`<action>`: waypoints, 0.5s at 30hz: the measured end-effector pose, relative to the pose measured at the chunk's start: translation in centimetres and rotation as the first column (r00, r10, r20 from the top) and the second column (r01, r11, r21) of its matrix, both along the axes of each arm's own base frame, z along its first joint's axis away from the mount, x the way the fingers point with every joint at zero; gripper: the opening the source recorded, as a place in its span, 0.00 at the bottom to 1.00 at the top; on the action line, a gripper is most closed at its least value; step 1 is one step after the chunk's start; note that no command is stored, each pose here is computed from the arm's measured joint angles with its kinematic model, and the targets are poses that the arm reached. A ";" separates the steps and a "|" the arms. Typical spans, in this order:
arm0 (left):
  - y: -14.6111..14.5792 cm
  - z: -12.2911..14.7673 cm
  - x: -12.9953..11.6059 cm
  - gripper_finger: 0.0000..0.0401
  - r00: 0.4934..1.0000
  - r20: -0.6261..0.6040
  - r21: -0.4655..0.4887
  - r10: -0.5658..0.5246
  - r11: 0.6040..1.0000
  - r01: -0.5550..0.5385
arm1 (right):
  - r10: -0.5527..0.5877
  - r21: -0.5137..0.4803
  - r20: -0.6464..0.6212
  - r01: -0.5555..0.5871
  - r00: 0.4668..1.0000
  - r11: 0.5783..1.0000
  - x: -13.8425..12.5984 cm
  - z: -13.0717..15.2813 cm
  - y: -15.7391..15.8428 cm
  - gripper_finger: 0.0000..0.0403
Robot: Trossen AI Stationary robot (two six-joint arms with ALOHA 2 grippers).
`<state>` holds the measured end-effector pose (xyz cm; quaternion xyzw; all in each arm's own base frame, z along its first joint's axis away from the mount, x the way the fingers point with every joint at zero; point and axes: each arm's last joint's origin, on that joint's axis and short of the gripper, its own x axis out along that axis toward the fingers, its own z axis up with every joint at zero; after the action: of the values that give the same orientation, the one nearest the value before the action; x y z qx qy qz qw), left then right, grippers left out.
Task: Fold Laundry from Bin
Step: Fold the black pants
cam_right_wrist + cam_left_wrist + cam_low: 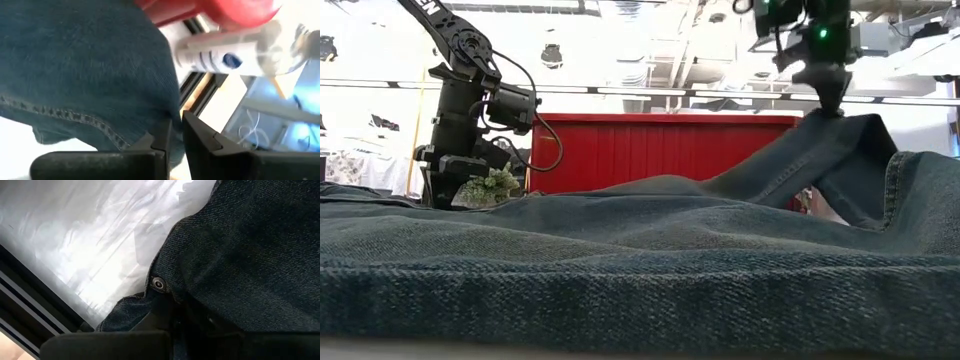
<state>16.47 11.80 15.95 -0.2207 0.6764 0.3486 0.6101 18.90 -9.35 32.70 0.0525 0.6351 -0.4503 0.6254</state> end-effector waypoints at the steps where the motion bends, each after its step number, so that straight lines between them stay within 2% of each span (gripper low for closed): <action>1: 0.0 0.0 0.0 0.01 1.000 0.000 0.000 0.000 1.000 0.000 | 0.014 0.001 0.006 -0.014 1.000 1.000 -0.2 0.4 0.0 0.19; 6: 0.0 0.0 0.0 0.01 1.000 0.000 0.000 0.000 1.000 0.000 | 0.034 -0.059 0.015 -0.033 0.999 0.998 -0.8 1.9 -0.5 0.21; 10: 0.0 0.0 0.0 0.01 1.000 0.000 -0.001 0.000 1.000 0.000 | -0.006 -0.116 0.061 0.013 0.998 0.993 -1.5 3.7 -1.2 0.22; 13: 0.0 0.0 0.0 0.01 1.000 0.000 -0.001 0.000 1.000 0.000 | 0.022 -0.037 0.142 -0.016 0.990 0.999 -1.5 4.6 -1.2 0.22; 15: 0.0 0.0 0.0 0.01 1.000 0.000 -0.001 0.000 1.000 0.000 | 0.133 0.078 0.213 -0.152 0.968 0.985 -0.8 4.8 -0.7 0.22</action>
<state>16.47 11.80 15.94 -0.2208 0.6766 0.3484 0.6100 18.06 -10.03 37.52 0.0828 0.5891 -0.3658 0.7157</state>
